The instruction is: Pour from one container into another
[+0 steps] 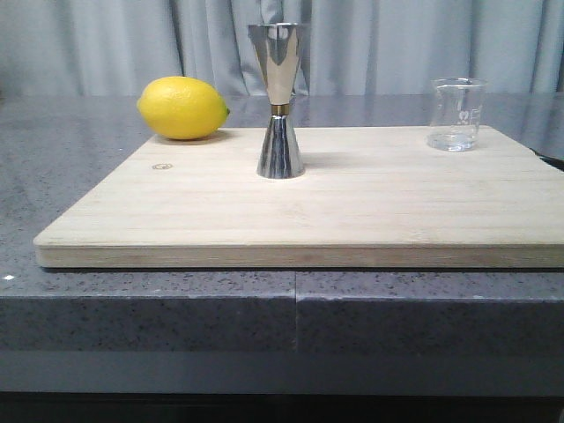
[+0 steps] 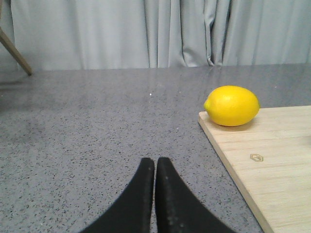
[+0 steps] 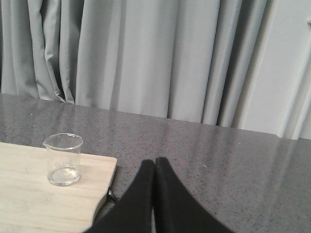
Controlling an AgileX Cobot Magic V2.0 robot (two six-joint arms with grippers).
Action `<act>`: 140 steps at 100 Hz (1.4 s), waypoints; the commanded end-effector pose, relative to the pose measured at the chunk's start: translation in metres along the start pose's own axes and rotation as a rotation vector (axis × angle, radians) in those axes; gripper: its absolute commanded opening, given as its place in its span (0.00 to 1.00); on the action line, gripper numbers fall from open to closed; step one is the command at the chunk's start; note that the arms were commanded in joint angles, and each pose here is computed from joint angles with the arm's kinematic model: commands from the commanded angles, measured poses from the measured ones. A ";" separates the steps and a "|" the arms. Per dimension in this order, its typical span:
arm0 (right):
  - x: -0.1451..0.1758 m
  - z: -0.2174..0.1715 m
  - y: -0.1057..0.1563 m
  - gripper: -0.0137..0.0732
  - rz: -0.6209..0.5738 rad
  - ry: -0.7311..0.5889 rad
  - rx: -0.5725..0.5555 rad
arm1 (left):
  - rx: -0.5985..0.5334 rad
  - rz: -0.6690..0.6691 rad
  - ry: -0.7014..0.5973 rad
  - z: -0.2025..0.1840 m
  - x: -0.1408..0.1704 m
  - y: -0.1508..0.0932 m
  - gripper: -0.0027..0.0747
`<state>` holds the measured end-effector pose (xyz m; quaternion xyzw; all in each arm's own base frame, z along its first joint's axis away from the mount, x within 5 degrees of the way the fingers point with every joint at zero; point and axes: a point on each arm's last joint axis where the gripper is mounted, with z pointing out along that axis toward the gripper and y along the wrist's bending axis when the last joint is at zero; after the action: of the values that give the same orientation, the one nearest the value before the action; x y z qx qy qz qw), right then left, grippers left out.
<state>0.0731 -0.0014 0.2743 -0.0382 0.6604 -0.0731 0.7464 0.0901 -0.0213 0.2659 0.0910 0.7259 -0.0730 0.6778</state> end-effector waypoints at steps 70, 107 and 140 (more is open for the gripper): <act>-0.010 0.000 0.001 0.08 -0.004 -0.045 -0.018 | -0.101 -0.015 -0.281 -0.022 0.045 0.006 0.01; -0.010 0.000 0.001 0.08 -0.004 -0.045 -0.018 | -0.177 -0.008 -0.228 -0.028 0.053 0.010 0.01; -0.010 0.000 0.001 0.08 -0.004 -0.043 -0.019 | -0.182 -0.012 -0.237 -0.036 0.056 0.009 0.01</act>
<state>0.0731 -0.0014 0.2743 -0.0382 0.6604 -0.0731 0.7464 0.0557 -0.0028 0.2133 0.0207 0.6685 -0.0143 0.7433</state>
